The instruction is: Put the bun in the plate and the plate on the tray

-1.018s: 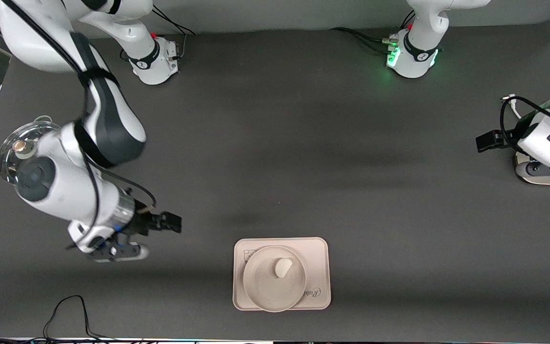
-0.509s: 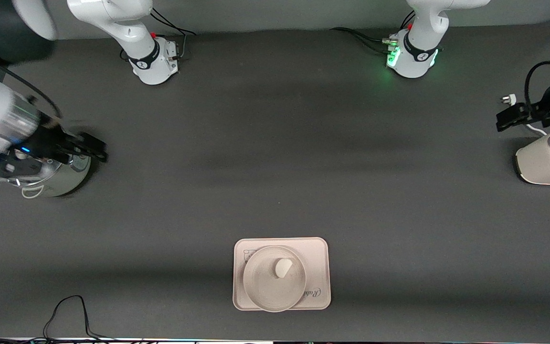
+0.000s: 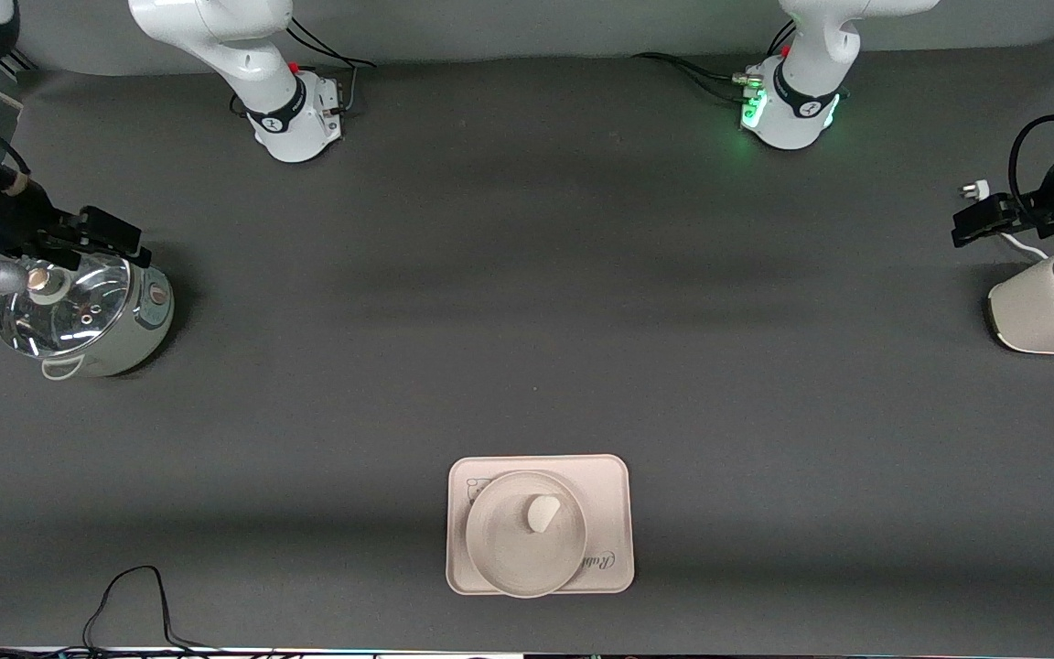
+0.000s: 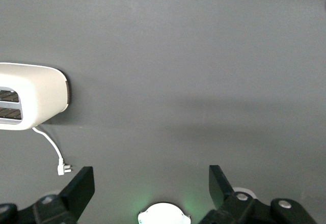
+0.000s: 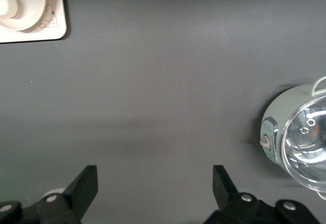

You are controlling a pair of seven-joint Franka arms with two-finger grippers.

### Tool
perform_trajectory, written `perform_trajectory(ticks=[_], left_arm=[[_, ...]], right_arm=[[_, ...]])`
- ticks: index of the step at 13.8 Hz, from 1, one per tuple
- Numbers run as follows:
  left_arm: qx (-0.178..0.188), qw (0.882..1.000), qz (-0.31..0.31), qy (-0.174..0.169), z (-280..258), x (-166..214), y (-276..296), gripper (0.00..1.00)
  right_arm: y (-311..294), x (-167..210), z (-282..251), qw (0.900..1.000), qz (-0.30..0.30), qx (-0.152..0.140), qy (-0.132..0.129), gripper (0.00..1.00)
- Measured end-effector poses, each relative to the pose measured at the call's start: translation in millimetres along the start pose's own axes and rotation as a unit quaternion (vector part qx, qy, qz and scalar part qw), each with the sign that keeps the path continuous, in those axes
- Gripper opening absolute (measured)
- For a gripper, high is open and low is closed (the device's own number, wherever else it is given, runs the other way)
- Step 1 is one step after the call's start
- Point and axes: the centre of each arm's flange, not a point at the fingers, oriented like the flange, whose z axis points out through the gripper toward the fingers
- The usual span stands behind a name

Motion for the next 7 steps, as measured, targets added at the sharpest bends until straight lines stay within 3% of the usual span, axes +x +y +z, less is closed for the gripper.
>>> perform_trajectory(ticks=[7], left_arm=[[0.001, 1.000, 0.000, 0.002, -1, 0, 0, 1.00]], right_arm=[[0, -8, -3, 1.000, -0.001, 0.000, 0.012, 1.00]])
